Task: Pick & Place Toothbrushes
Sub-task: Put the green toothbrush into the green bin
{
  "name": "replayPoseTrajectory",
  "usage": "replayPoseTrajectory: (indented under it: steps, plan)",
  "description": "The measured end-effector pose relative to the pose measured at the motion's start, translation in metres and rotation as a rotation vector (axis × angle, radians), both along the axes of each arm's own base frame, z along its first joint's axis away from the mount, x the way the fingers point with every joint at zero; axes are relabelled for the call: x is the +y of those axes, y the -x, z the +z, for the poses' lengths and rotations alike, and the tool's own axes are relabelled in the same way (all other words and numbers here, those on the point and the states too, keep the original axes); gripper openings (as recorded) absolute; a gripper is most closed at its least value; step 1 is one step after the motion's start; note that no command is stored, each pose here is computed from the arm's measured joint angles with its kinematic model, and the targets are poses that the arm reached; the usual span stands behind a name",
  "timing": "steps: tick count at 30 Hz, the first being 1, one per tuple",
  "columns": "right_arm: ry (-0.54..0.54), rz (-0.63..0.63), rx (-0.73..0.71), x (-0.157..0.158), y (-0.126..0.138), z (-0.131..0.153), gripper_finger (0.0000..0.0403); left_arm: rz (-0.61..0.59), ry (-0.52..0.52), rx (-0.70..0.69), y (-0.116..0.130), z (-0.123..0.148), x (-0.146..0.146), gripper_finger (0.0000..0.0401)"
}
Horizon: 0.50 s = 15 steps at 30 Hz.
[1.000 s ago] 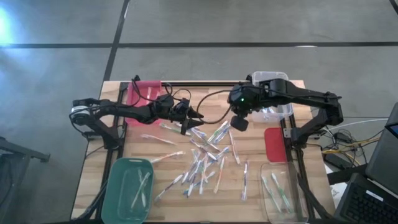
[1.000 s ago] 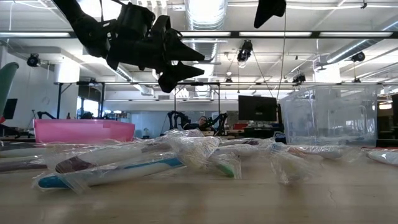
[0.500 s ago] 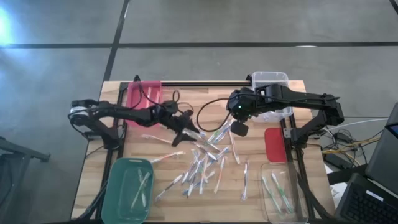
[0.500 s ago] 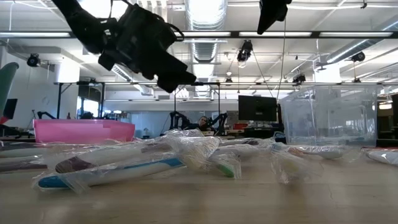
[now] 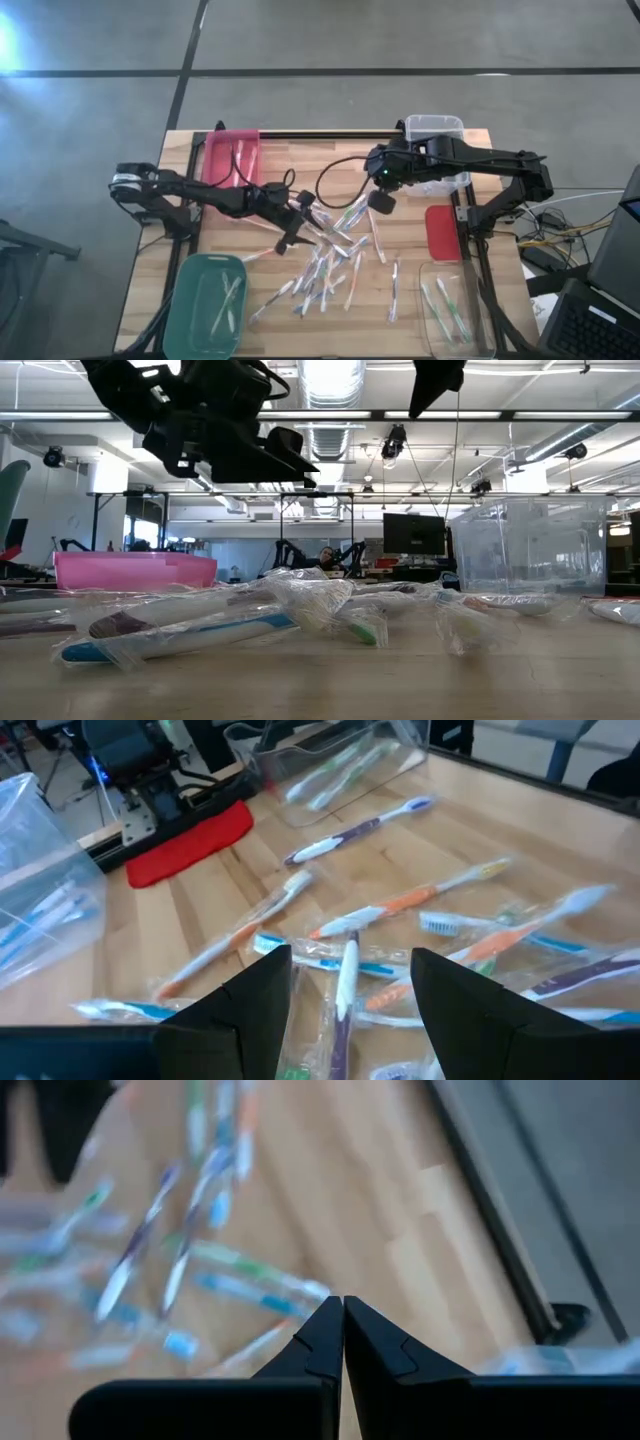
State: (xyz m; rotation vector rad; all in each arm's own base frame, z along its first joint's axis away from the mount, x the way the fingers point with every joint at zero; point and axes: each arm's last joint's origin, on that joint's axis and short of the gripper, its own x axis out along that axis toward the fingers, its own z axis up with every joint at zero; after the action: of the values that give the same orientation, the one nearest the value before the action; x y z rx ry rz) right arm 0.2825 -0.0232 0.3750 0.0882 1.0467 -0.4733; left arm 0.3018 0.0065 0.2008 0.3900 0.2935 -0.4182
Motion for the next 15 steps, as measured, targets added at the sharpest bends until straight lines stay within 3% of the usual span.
replayPoseTrajectory:
  steps: [4,10,15]
  plan:
    - [0.011,-0.113,-0.068,-0.004,-0.006,-0.008,0.0008,0.009,0.012,0.004,0.0,0.0,0.0,0.0211]
    - [0.013,-0.116,-0.057,-0.006,-0.016,-0.024,0.0008,0.083,0.039,0.027,0.0,0.0,0.002,0.0211]
    - [0.014,-0.114,-0.017,-0.007,-0.022,-0.035,0.0008,0.204,-0.009,0.016,0.002,0.004,0.005,0.0211]
